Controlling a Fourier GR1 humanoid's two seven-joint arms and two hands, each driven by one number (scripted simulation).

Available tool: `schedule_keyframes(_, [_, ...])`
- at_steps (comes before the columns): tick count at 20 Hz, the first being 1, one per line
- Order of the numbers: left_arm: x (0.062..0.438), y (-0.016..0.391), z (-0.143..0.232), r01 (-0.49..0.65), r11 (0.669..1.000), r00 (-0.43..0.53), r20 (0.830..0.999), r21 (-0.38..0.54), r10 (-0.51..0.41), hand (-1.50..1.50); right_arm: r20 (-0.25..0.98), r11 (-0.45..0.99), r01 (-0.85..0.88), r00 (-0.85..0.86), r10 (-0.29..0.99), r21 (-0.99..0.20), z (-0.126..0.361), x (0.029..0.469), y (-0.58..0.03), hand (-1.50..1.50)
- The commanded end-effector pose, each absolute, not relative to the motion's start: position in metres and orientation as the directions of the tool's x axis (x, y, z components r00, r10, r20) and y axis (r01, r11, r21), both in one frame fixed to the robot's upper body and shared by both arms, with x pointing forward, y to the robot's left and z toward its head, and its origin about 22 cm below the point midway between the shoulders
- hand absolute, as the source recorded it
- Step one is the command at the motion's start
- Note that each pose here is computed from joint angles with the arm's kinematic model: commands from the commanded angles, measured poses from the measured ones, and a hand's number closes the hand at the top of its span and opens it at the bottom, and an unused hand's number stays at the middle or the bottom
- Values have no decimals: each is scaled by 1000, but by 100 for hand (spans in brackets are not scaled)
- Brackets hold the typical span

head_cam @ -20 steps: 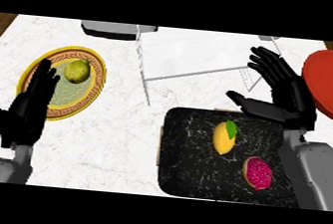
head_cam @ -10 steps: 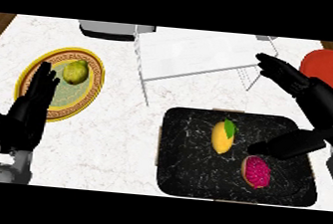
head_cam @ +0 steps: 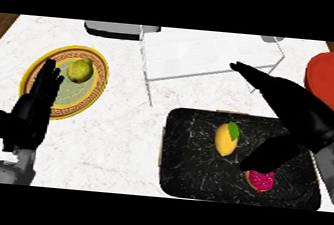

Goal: Pick the lemon from the tray and place it in the tiered shelf

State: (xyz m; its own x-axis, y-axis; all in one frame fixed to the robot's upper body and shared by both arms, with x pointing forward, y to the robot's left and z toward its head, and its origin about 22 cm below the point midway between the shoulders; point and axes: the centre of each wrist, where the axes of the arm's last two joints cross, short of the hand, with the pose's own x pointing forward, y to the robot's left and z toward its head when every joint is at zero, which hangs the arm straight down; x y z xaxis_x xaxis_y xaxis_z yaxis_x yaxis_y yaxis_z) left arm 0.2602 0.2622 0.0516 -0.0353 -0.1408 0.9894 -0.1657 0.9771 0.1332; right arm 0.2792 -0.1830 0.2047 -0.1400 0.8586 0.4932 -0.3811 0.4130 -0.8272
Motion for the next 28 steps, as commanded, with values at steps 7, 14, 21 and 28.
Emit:
schedule_keyframes(7, [269, 254, 60, -162, 979, -24, 992, 121, -126, 0, 228, 191, -382, -54, 972, -904, 169, 271, -110, -150])
schedule_keyframes(14, [257, 264, 54, -182, 975, -27, 991, 127, -134, 0, 9, 23, -415, 36, 999, -909, 148, 286, -120, -150])
schedule_keyframes(21, [269, 275, 59, -186, 973, -21, 989, 137, -143, 0, 75, 85, -408, 40, 996, -909, 118, 285, -140, -150])
schedule_keyframes(28, [255, 256, 70, -176, 976, -25, 990, 131, -137, 0, 59, 73, -434, 47, 997, -898, 105, 291, -136, -150])
